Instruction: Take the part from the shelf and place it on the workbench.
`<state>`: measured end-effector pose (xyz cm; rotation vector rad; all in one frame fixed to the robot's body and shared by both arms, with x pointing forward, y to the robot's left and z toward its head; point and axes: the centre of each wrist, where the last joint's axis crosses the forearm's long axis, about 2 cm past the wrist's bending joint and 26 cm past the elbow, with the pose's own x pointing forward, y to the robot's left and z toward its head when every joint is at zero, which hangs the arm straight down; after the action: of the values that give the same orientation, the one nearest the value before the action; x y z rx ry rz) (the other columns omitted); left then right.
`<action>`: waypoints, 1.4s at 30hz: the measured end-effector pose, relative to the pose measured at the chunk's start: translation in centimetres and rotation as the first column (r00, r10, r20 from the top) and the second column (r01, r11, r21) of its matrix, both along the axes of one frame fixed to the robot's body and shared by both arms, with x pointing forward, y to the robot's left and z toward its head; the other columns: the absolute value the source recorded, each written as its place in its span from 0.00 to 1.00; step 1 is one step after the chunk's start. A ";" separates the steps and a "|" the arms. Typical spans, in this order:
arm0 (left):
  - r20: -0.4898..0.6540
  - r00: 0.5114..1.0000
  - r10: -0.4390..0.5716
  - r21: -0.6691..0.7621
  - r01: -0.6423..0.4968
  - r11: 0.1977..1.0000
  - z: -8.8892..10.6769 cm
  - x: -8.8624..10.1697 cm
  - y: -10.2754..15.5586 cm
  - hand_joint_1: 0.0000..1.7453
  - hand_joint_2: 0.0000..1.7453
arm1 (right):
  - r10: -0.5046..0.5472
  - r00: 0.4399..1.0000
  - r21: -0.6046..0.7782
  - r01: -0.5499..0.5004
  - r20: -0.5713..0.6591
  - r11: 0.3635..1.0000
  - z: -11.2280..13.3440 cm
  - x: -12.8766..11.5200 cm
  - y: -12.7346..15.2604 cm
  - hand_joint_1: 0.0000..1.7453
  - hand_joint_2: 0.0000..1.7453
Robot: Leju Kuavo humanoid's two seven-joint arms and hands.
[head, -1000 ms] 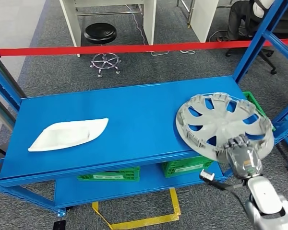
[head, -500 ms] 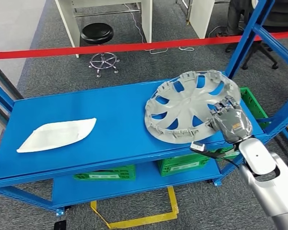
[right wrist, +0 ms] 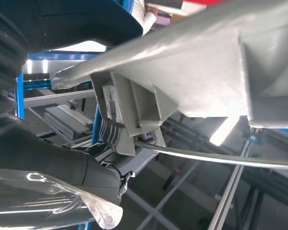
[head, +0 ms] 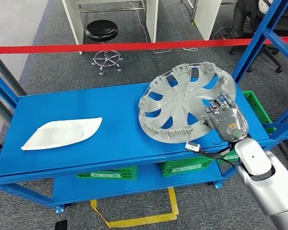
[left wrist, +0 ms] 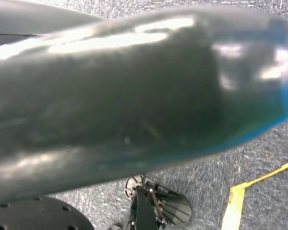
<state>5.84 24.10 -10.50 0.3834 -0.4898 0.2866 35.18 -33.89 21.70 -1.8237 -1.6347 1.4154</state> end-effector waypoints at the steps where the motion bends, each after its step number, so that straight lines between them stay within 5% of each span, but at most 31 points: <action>1: 0.000 1.000 -0.001 0.000 0.001 1.000 0.0 0.0 0.0 0.00 0.00 | 0.003 1.000 0.002 -0.003 0.010 1.000 0.0 0.0 0.0 1.00 1.00; 8: 0.003 1.000 -0.008 0.001 0.008 1.000 0.0 0.1 -0.1 0.00 0.00 | 0.027 0.997 0.008 -0.027 0.071 1.000 0.1 -0.5 0.3 1.00 1.00; 17: 0.013 0.999 -0.041 0.009 0.041 0.999 0.0 0.1 0.0 0.00 0.00 | 0.119 0.937 0.075 -0.151 0.330 0.986 1.1 -2.6 0.8 1.00 1.00; 34: 0.035 0.998 -0.060 0.000 0.060 0.998 0.0 0.2 -0.3 0.00 0.00 | 0.149 0.924 0.038 -0.173 0.353 0.984 1.6 -3.8 0.0 1.00 1.00; 38: 0.084 0.992 -0.091 -0.023 0.093 0.995 0.0 0.2 -0.4 0.00 1.00 | 0.285 0.885 -0.079 -0.276 0.369 0.958 2.8 -5.5 0.5 1.00 1.00; 42: 0.106 0.989 -0.105 -0.039 0.110 0.993 0.0 0.1 -0.4 0.00 1.00 | 0.327 0.845 -0.099 -0.315 0.423 0.944 3.8 -7.2 1.8 1.00 1.00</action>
<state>5.98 23.74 -10.51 0.2988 -0.6035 0.2135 27.94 -32.13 25.53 -2.0646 -2.2442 1.2034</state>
